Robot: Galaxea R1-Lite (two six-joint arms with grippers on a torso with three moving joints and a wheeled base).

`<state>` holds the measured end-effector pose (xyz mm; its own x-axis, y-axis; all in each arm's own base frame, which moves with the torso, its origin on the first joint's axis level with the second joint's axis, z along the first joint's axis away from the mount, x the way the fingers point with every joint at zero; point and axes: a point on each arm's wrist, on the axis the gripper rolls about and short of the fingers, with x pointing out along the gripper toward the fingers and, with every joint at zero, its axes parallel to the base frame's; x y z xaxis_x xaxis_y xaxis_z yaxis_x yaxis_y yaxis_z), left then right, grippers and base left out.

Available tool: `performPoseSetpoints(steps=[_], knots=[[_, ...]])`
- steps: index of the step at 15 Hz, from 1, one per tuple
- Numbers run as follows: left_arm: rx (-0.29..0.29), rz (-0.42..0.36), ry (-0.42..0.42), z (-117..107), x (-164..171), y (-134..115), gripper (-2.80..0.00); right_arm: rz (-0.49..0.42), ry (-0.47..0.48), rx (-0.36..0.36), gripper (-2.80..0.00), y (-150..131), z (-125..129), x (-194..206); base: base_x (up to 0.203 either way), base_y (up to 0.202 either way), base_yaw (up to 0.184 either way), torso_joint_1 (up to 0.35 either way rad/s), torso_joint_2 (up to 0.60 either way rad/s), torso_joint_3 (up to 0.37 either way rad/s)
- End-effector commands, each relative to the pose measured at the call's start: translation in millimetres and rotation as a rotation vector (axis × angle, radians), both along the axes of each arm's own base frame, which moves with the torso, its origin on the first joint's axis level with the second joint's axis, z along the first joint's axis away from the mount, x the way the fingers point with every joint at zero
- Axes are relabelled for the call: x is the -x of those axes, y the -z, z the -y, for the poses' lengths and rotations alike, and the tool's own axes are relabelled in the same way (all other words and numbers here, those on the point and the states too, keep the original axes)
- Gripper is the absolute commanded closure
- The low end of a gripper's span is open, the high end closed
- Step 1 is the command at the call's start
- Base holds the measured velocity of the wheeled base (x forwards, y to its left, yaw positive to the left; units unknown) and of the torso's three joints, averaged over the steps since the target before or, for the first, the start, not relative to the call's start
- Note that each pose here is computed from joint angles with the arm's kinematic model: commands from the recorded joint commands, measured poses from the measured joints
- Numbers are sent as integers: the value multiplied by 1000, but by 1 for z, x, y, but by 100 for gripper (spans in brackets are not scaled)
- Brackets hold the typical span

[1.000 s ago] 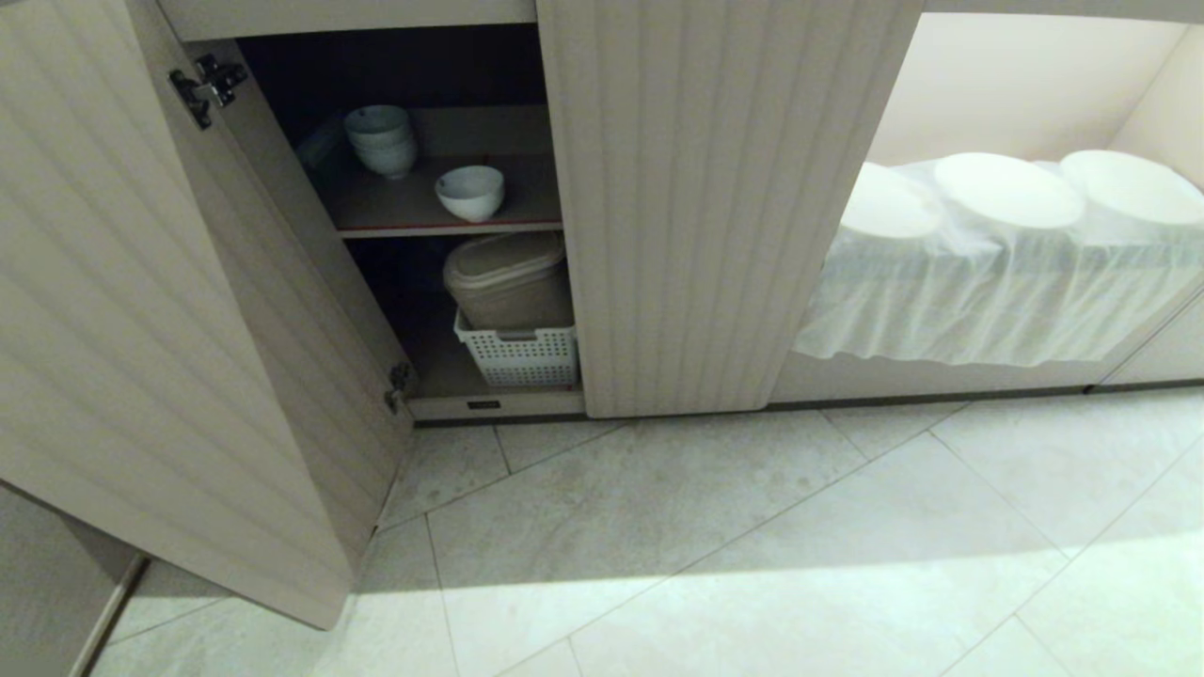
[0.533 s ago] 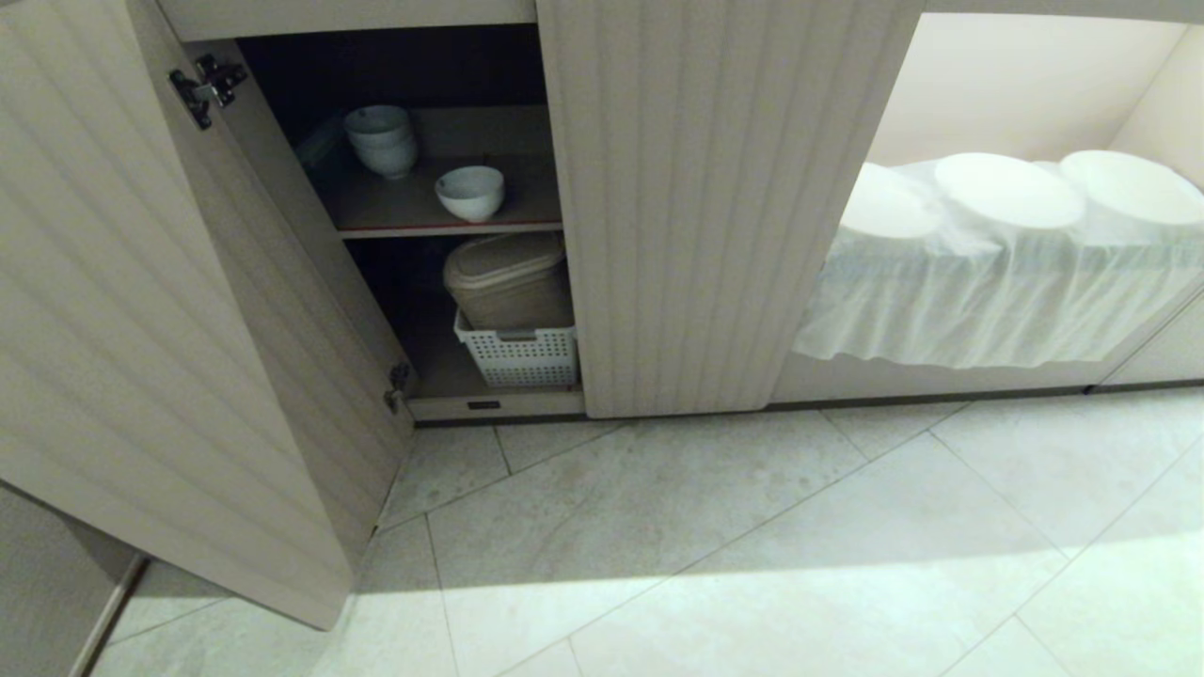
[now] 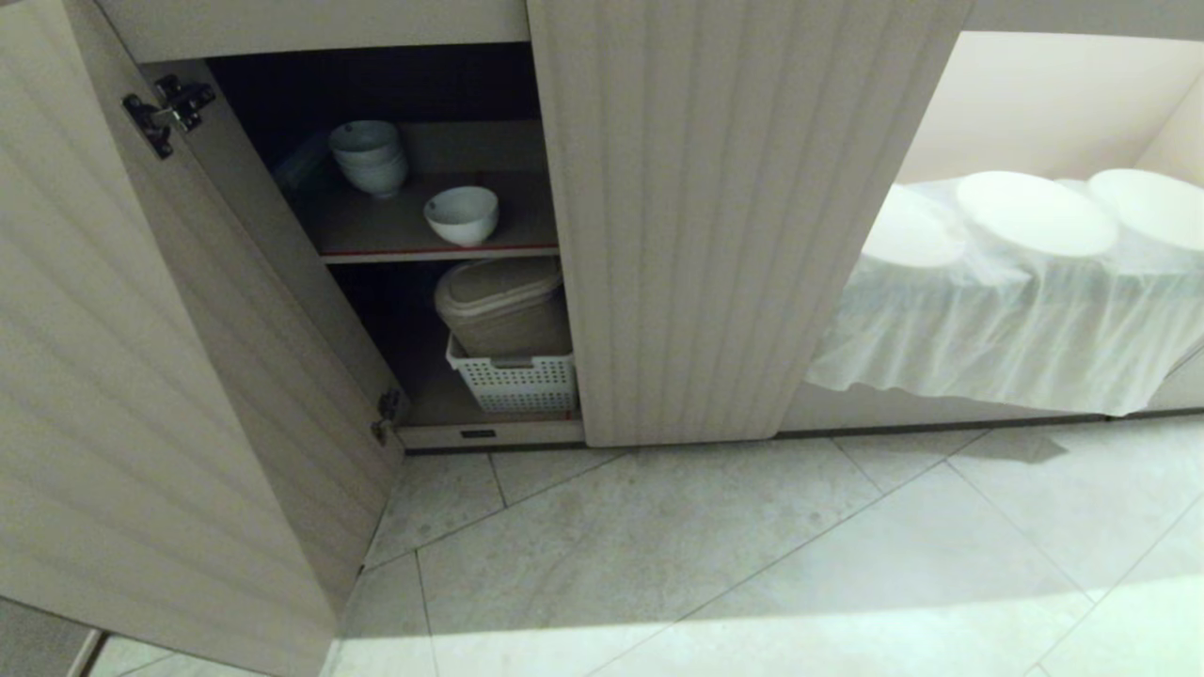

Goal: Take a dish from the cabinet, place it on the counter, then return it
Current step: Take the bowl from the cabinet

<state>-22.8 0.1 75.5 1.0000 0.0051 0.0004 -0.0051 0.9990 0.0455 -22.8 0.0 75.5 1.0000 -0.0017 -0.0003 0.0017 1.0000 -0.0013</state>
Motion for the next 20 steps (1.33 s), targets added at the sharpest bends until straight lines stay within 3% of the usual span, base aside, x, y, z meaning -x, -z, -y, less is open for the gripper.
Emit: performPoseSetpoints(steps=[1,20], knots=[[0,0,-3,0,0,0,0,0,0,0,0,0,0,0,195,0,0,2,3,3],[-2,0,0,0,0,0,0,0,0,0,0,0,0,0,197,0,1,2,1,2]])
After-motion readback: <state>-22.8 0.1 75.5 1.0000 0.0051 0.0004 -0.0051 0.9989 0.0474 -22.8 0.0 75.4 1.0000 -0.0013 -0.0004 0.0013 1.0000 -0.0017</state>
